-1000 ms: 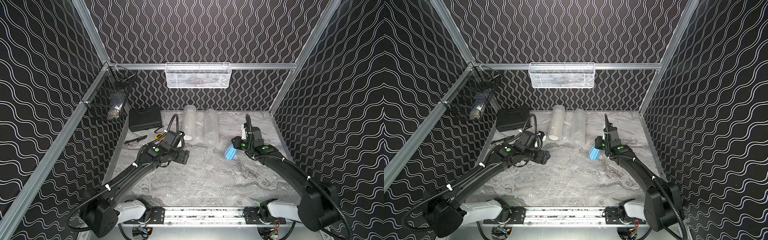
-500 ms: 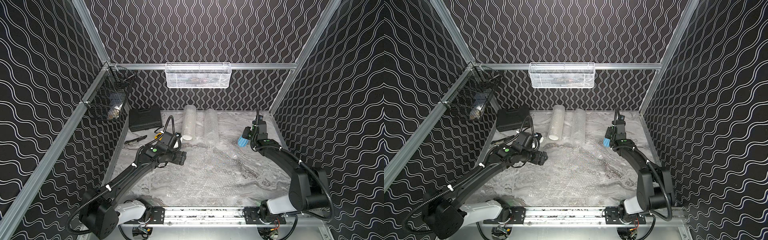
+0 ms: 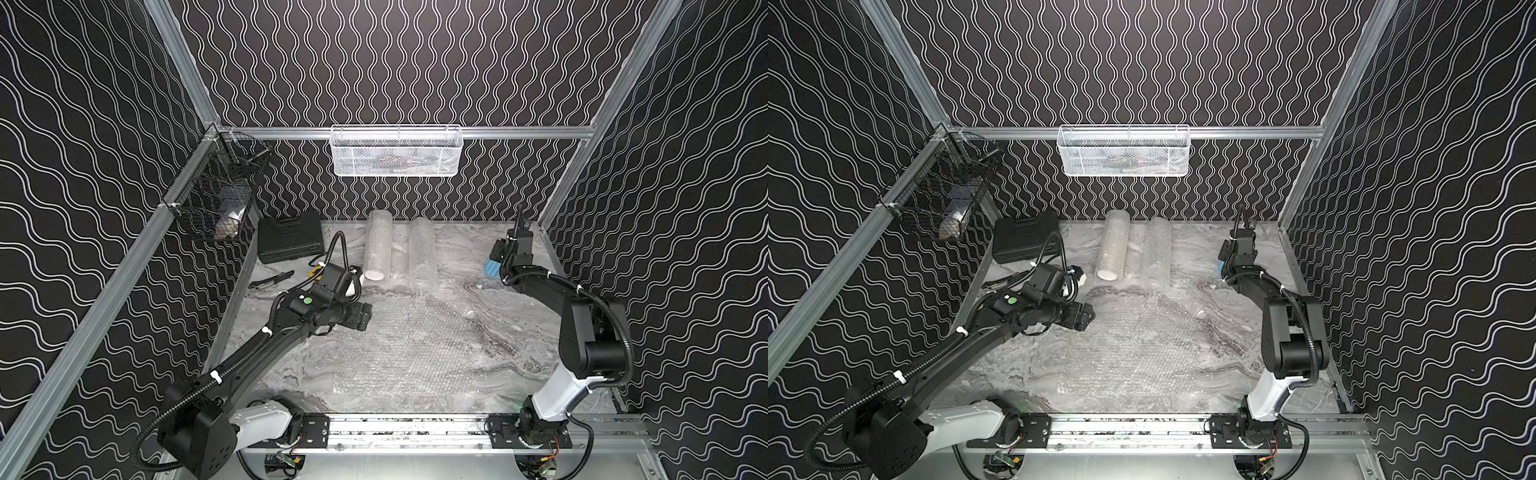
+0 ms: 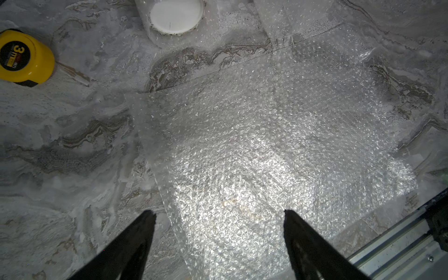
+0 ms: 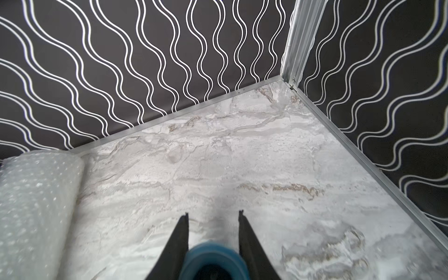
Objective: Unwrap the vase from the bubble wrap
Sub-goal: Place the vase at the center of the board.
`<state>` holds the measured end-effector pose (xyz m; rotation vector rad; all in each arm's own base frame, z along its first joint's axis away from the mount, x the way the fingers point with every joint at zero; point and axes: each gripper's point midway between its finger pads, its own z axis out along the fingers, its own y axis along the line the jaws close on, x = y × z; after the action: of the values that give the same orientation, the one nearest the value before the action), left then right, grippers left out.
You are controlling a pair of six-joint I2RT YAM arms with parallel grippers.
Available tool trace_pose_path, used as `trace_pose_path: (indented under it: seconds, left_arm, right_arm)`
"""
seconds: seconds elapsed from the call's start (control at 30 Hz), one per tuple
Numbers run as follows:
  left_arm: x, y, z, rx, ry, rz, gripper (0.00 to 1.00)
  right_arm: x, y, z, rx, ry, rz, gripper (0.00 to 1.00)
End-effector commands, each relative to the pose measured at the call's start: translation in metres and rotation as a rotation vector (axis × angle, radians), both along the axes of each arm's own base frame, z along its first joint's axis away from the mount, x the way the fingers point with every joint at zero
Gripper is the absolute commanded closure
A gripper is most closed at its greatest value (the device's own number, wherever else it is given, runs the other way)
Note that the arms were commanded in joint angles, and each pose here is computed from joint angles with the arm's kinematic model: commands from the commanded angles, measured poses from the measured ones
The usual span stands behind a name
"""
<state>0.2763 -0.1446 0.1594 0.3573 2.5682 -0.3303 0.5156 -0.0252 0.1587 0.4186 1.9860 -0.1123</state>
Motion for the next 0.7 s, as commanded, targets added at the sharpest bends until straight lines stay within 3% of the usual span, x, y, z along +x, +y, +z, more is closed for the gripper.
trace_pose_path:
  seconds: [0.0, 0.67]
  left_arm:
    - [0.001, 0.0, 0.004, -0.002, -0.02, -0.011, 0.14]
    - [0.003, 0.002, 0.002, -0.006, -0.011, -0.004, 0.14]
  right_arm:
    - [0.022, -0.008, 0.027, -0.032, -0.109, -0.022, 0.78]
    - [0.066, -0.021, -0.004, -0.092, -0.056, -0.023, 0.79]
